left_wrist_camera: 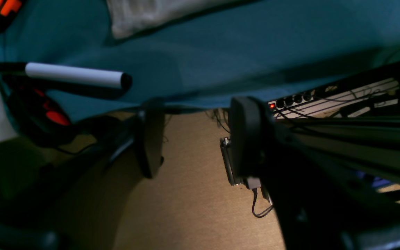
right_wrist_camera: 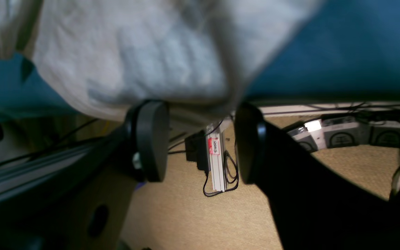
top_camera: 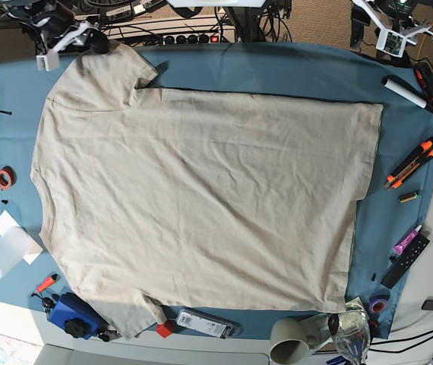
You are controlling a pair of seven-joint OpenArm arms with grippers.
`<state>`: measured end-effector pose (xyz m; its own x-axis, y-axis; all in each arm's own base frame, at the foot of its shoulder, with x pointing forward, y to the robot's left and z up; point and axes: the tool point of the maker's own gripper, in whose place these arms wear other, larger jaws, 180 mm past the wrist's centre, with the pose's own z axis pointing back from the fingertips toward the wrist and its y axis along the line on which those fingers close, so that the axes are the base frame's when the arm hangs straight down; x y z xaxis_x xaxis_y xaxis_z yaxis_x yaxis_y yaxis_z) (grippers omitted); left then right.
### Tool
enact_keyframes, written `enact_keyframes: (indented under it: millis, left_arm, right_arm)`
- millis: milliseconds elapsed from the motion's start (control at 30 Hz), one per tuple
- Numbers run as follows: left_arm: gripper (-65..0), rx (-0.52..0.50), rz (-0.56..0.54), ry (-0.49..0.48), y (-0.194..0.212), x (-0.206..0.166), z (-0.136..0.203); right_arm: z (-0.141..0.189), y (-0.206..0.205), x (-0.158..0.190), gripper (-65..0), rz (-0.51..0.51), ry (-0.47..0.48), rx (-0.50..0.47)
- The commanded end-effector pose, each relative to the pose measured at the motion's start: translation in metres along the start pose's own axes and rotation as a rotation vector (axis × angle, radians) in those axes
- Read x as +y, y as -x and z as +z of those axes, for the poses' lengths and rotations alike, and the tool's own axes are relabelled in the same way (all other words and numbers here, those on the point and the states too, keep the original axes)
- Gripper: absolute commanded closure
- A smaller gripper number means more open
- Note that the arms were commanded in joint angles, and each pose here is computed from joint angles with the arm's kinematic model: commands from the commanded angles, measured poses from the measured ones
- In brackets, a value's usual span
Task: Fold the T-shirt properly
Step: 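Lower both grippers and pinch the shirt's shoulder edges near the collar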
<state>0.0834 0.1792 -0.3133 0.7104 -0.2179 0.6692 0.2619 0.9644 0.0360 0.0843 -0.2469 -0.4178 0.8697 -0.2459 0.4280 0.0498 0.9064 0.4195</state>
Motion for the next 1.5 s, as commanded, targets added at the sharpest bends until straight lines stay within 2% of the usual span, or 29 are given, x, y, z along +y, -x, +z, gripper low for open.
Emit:
enact_keyframes:
  millis: [0, 167, 333, 467, 633, 800, 1000, 1200, 1467]
  left_arm:
    - [-30.9, -0.022, -0.005, 0.004, -0.006, -0.001, 0.004]
    - [-30.9, -0.022, -0.005, 0.004, -0.006, -0.001, 0.004]
    - [-30.9, -0.022, -0.005, 0.004, -0.006, -0.001, 0.004]
    - [-30.9, -0.022, -0.005, 0.004, -0.006, -0.001, 0.004]
    - [-30.9, -0.022, -0.005, 0.004, -0.006, -0.001, 0.004]
    - [-30.9, -0.022, -0.005, 0.004, -0.006, -0.001, 0.004]
    - [-30.9, -0.022, -0.004, 0.004, -0.006, -0.002, 0.004]
    - [-30.9, -0.029, -0.005, 0.003, -0.008, -0.001, 0.003]
    - [-30.9, -0.118, -0.014, -0.010, -0.030, 0.004, -0.004]
  right_arm:
    - [0.001, -0.017, 0.004, -30.4, 0.023, -0.018, -0.059]
    - [-0.001, -0.022, 0.005, -30.0, 0.033, -0.021, -0.060]
    - [-0.001, -0.016, 0.016, -16.3, -0.002, -0.084, -0.026]
    - [0.000, -0.017, 0.022, -10.3, -0.019, -0.117, -0.035]
    - [0.002, -0.008, 0.027, 0.0, -0.040, -0.148, 0.000]
    - [0.004, -0.010, 0.031, 0.0, -0.047, -0.164, -0.014]
    - [0.016, -0.011, 0.039, 0.0, -0.005, -0.154, -0.021]
    - [0.051, -0.027, 0.043, 0.0, 0.012, -0.089, -0.134]
    - [0.059, -0.027, 0.035, 0.0, 0.012, -0.051, -0.138]
